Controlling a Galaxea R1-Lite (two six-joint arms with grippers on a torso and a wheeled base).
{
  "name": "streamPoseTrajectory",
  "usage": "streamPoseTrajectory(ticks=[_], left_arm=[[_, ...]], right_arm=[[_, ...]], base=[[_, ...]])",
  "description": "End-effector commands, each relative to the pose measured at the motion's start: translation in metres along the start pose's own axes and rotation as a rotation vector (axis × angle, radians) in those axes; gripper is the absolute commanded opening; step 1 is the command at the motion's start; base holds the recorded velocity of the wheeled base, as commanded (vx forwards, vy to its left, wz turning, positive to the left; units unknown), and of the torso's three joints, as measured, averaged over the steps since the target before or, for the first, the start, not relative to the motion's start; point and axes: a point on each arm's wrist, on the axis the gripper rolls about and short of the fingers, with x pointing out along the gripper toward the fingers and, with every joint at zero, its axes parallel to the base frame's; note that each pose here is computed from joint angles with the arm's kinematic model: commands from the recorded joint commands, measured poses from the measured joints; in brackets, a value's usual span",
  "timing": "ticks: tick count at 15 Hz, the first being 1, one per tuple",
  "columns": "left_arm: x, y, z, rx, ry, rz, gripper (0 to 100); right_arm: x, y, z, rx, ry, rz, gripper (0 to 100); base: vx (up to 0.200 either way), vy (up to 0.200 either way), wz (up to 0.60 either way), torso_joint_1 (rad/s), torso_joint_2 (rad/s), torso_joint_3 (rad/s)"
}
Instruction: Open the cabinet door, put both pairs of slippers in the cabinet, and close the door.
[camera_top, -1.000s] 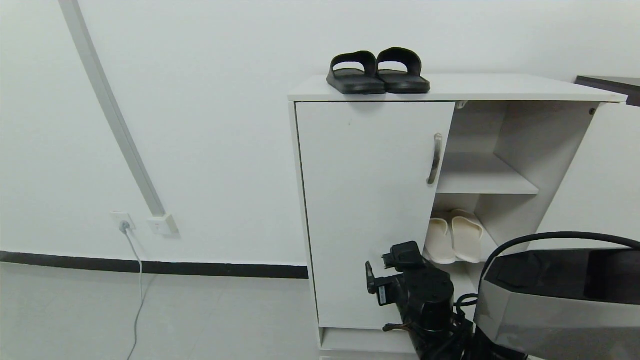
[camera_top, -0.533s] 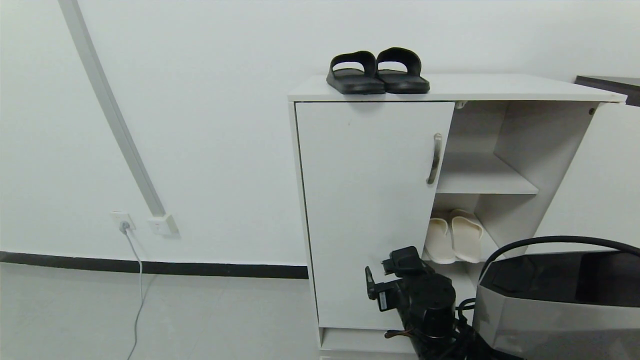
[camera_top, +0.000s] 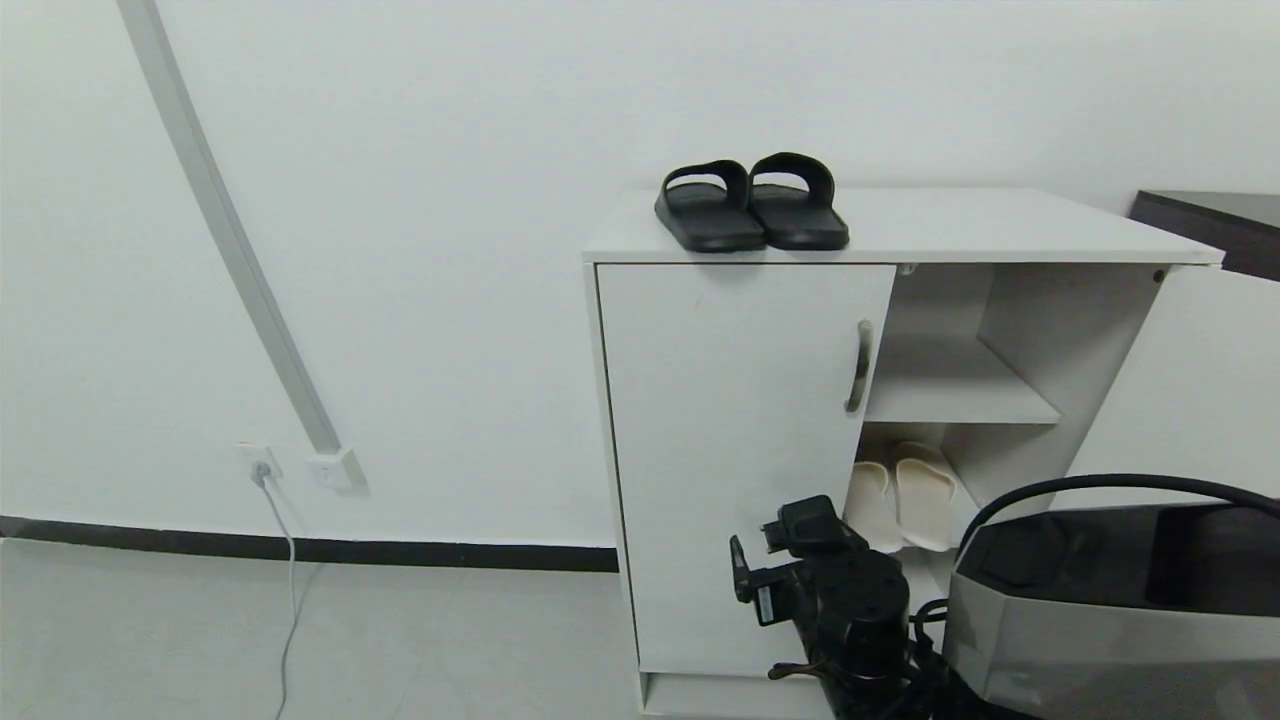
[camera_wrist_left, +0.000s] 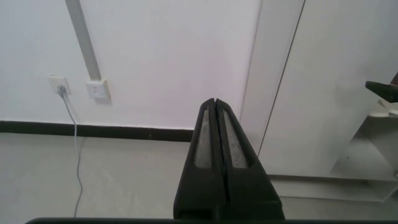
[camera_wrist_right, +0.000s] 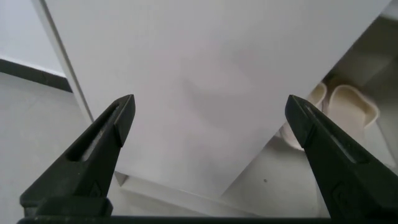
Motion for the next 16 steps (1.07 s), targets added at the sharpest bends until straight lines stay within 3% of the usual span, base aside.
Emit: streamPoseTrajectory(ticks=[1,16], left_arm=[[0.0001,0.0000,0.0001,-0.001,0.001,0.000,0],[0.0001,0.0000,0.0001,-0.001,0.001,0.002,0]], right_arm=[[0.0000,0.0002,-0.0003,0.000,0.000,-0.001,100],[-0.0012,-0.0007,0.0003,-0.002,-0.006,-0.001,100]], base=[[0.000,0.000,0.00,0.105,-0.45,-0.354],[0.000,0.000,0.00,0.169,-0.49,-0.322]])
